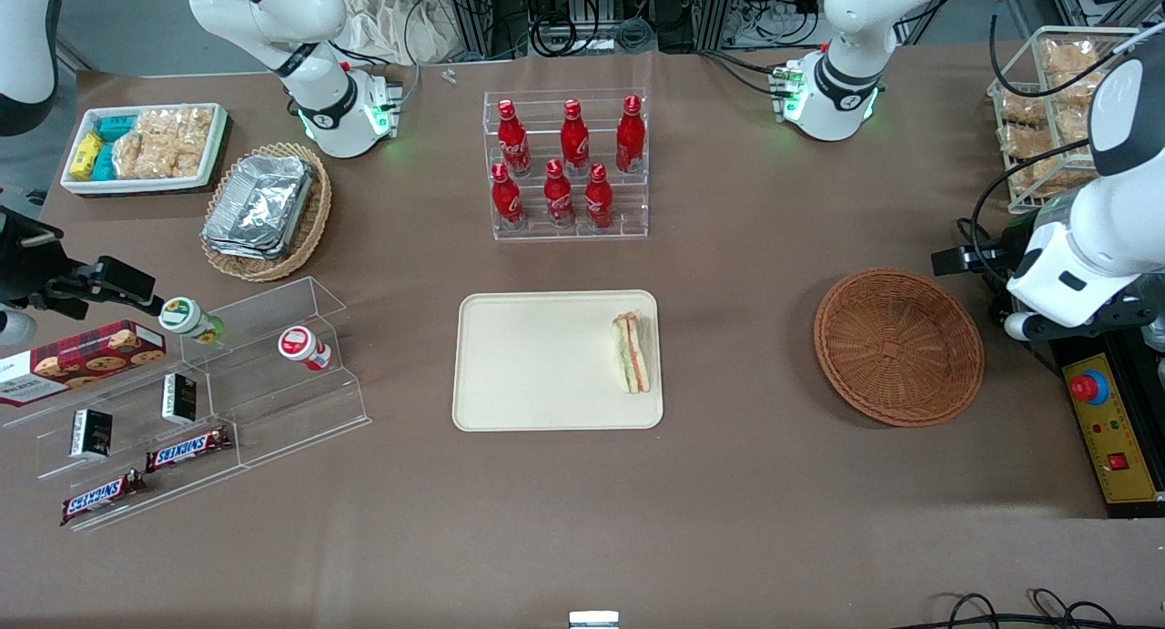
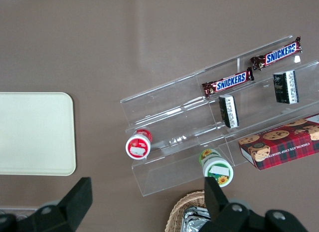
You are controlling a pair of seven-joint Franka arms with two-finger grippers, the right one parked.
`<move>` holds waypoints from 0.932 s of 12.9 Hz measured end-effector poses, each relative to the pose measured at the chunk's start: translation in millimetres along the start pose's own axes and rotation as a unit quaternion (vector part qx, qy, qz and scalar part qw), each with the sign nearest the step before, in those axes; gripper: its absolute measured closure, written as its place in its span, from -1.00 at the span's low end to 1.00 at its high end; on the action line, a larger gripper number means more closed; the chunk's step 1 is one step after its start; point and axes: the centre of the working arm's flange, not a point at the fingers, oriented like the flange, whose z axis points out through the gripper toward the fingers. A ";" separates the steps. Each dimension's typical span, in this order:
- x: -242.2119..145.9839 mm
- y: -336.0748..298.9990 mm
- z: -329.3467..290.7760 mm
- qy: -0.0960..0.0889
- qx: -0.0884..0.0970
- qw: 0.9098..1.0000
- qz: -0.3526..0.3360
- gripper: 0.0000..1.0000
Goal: Place sandwich from basket to tray
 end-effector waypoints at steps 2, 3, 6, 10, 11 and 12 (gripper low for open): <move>-0.1 -1.2 -2.9 0.004 0.002 1.000 -0.001 -1.00; 0.5 -4.1 -5.2 0.008 0.005 1.000 -0.003 -1.00; 4.2 -24.9 -10.3 0.014 0.009 1.000 0.010 -1.00; 5.3 -57.0 -16.4 0.021 0.002 1.000 0.018 -1.00; 3.0 -60.1 -19.7 0.024 0.001 1.000 0.020 -1.00; 1.3 -62.3 -22.8 0.028 -0.002 0.999 0.018 -1.00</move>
